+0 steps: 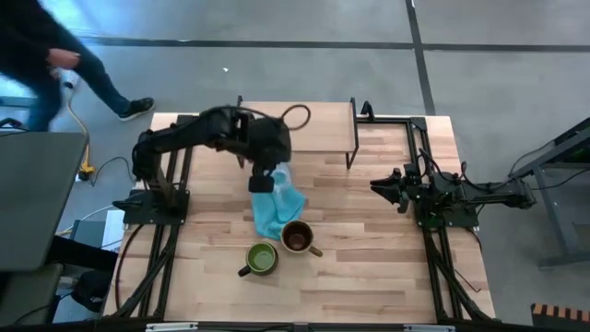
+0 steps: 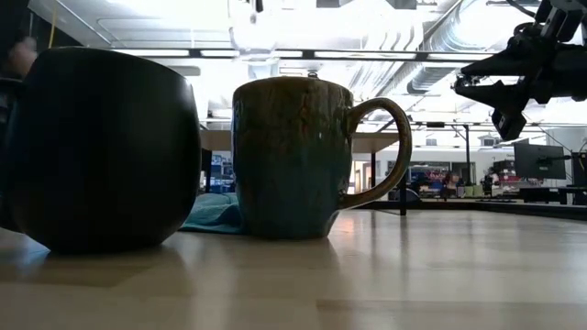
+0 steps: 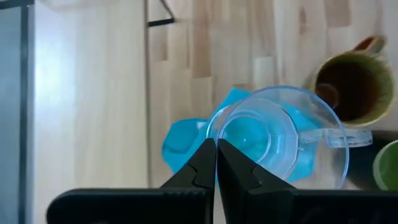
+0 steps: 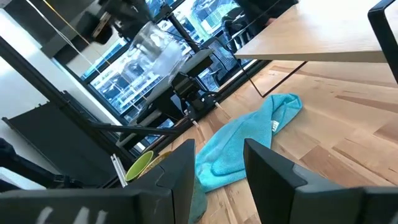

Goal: Stack small to large cups/mugs on shelf
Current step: Put the transparent mug on the shelf

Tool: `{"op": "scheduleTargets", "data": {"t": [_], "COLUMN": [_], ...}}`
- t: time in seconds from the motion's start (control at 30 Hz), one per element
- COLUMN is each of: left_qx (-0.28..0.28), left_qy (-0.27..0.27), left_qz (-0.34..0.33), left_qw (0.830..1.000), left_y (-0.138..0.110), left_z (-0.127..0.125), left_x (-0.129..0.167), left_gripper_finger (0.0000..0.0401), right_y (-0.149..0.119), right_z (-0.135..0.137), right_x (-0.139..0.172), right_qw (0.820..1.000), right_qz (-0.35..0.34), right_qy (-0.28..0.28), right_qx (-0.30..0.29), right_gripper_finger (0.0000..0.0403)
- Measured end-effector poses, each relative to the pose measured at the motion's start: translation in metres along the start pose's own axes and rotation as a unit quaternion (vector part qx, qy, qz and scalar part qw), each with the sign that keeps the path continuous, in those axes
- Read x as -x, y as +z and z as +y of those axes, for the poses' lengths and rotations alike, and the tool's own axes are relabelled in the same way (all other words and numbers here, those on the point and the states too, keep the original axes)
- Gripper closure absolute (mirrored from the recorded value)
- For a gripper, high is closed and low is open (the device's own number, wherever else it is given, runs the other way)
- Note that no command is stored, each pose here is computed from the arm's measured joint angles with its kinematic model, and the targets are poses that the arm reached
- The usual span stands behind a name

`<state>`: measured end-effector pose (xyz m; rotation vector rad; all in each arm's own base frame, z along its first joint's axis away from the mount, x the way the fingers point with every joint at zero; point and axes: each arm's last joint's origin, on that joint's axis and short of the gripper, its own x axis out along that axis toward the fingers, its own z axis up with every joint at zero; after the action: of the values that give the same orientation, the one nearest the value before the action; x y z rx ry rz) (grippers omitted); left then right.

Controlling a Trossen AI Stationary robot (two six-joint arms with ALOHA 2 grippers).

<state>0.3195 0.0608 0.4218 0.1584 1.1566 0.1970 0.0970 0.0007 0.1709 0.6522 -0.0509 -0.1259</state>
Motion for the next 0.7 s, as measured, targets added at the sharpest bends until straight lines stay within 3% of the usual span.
{"op": "scheduleTargets", "data": {"t": [0.4,0.7], "left_qx": [-0.021,0.005], "left_qy": [-0.005,-0.016], "left_qz": [0.008,-0.017], "left_qw": [1.000,1.000], "left_y": [-0.016,-0.028], "left_z": [0.054,0.088], "left_x": [-0.006,-0.004], "left_gripper_finger": [0.0401,0.0401], "right_y": [-0.001,-0.004], "right_z": [0.000,0.002], "right_x": [0.000,0.000], "right_qw": [1.000,0.985], "right_qz": [0.013,0.040], "right_qy": [0.012,0.051], "right_qx": [0.010,0.158], "right_gripper_finger": [0.0275,0.0275]}}
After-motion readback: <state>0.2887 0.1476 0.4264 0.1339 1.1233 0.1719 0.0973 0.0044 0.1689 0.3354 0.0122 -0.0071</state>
